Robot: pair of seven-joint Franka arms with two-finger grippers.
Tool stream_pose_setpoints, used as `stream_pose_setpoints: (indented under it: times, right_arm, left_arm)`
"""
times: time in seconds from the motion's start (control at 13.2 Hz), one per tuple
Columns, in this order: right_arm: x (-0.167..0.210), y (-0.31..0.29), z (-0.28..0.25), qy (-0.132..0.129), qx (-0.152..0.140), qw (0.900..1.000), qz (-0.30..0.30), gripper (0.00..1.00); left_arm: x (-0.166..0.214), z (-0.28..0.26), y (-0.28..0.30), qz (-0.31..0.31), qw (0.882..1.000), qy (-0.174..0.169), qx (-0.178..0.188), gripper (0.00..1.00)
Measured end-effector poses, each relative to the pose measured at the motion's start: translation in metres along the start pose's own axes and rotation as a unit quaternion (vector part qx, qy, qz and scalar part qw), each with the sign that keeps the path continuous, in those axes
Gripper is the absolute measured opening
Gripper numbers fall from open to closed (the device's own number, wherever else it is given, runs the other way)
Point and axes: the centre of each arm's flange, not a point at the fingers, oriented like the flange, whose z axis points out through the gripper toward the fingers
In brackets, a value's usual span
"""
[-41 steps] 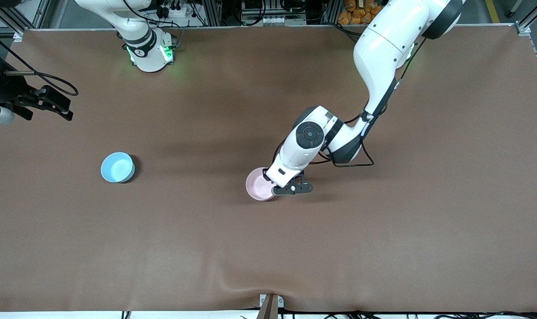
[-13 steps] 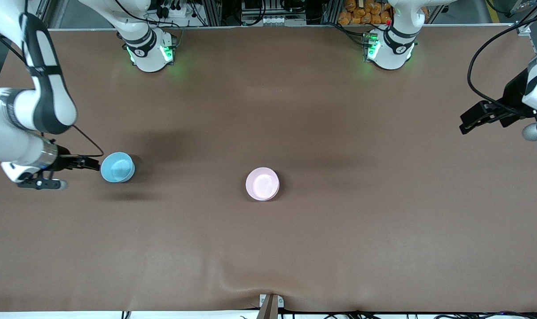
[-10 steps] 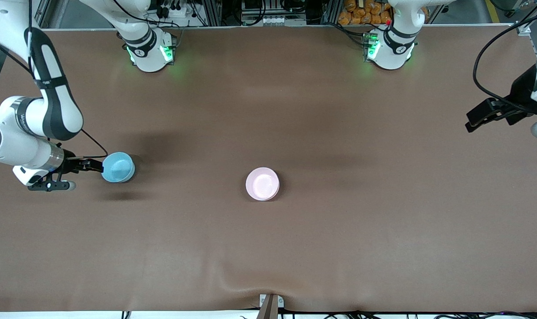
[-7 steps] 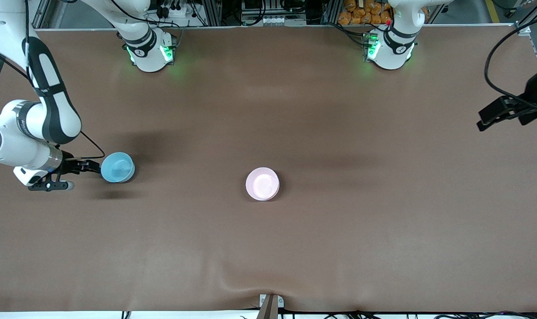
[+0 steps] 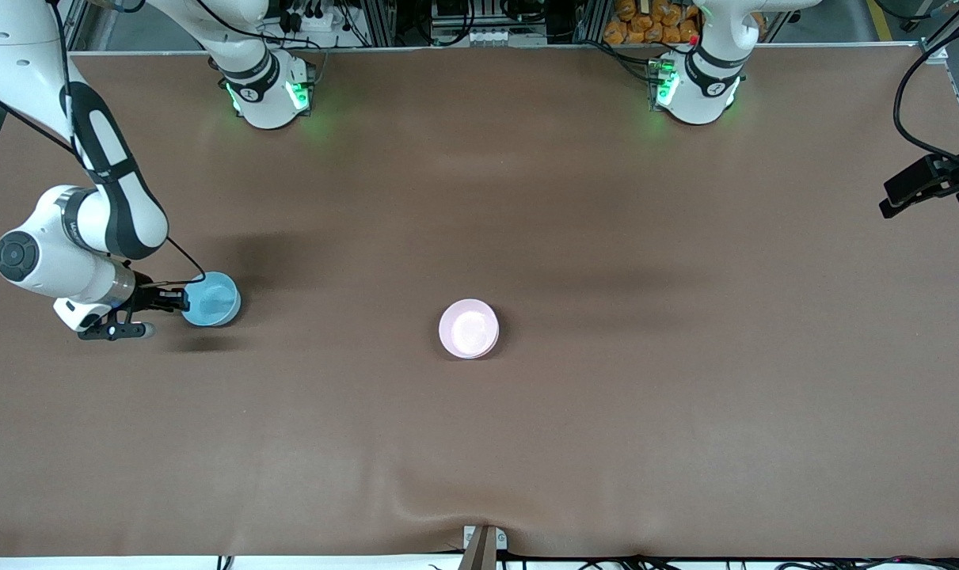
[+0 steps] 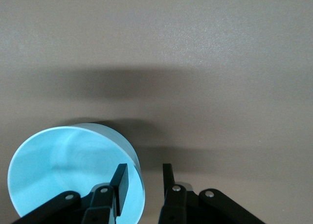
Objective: Stack pink and blue bowls on white bowl
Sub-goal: 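Close the right gripper on the light blue bowl rim, then carry the blue bowl with the right gripper over the pink bowl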
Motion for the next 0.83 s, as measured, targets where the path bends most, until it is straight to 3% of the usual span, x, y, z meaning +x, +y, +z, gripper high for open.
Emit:
stream_pose_setpoints:
  times: [0.15,0.3,0.61,0.83]
  right_arm:
    - [-0.0003,-0.0002,0.0004,0.0,0.0,1.0,0.0,0.17]
    - [-0.0011,-0.0004,0.002,-0.002,0.001,1.0,0.0,0.16]
    - [-0.001,-0.0013,0.0031,-0.003,0.001,1.0,-0.002,0.03]
    - [0.0001,-0.0066,-0.0001,-0.006,0.004,1.0,-0.012,0.03]
  left_arm:
    - [-0.0007,-0.0011,-0.0014,-0.001,1.0,0.001,0.0,1.0]
    - [-0.0008,-0.0016,-0.0027,-0.002,1.0,0.001,0.0,1.0]
    - [-0.0014,-0.0024,-0.0016,-0.001,1.0,0.002,0.0,1.0]
    - [-0.0016,-0.0021,-0.0032,0.016,1.0,0.0,0.0,1.0]
